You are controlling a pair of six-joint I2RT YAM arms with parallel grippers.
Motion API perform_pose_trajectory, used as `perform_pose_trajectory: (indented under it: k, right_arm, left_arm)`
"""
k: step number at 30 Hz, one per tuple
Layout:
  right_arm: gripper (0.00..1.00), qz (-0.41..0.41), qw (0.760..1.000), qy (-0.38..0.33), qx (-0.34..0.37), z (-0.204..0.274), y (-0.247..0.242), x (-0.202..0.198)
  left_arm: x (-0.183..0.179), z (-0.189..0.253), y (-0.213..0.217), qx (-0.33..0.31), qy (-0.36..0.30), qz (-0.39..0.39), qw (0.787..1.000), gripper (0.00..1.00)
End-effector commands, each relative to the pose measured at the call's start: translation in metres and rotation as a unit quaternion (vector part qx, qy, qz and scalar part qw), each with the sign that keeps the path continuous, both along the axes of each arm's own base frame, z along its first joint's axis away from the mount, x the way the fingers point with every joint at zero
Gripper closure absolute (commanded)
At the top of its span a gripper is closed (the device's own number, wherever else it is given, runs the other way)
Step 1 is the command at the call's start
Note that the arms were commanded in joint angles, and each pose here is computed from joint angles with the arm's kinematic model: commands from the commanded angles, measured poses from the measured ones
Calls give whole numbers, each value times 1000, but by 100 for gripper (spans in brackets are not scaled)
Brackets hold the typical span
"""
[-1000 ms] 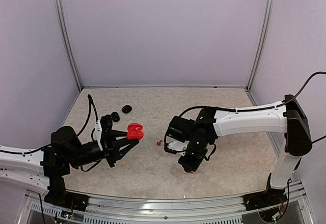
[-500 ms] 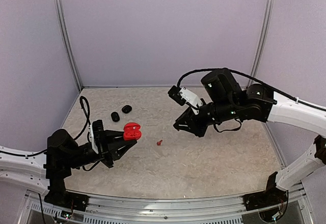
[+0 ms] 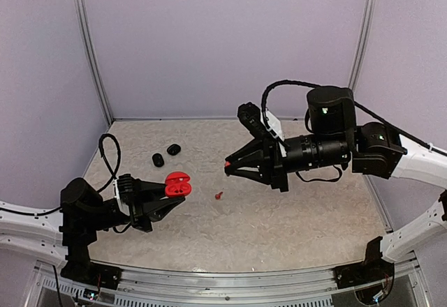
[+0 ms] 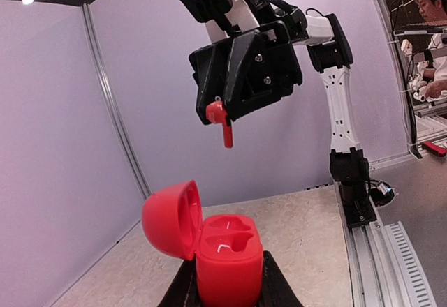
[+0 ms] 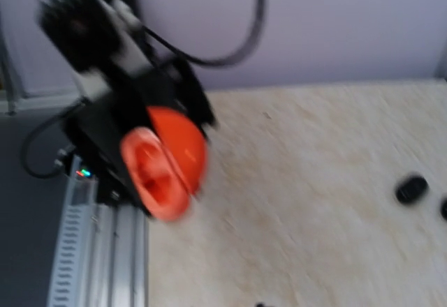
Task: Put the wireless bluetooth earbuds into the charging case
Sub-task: Insert the left earbud into the left side groove of the charging case.
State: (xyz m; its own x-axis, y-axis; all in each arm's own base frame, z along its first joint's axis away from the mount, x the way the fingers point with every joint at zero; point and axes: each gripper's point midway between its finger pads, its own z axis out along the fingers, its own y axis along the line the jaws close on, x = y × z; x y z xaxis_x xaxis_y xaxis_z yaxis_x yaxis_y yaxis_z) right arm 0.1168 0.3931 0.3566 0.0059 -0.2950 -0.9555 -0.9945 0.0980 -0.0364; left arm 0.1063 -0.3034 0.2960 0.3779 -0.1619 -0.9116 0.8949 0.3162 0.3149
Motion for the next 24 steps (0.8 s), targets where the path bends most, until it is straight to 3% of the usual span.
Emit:
perform_pose_trajectory:
  k: [1,15,24]
  right_arm:
    - [94,64,995,-33,65,39,12,-30]
    - [95,142,986,-59,72,56,39,-66]
    - [96,118,989,-58,67,48,52,-61]
  left_arm:
    - [-14,16,-4,-23,-10,-45,999,100]
    - [-36,25,-22,-20,62,-181,981,100]
    - [-23,35,-21,-60,87,-153,983,100]
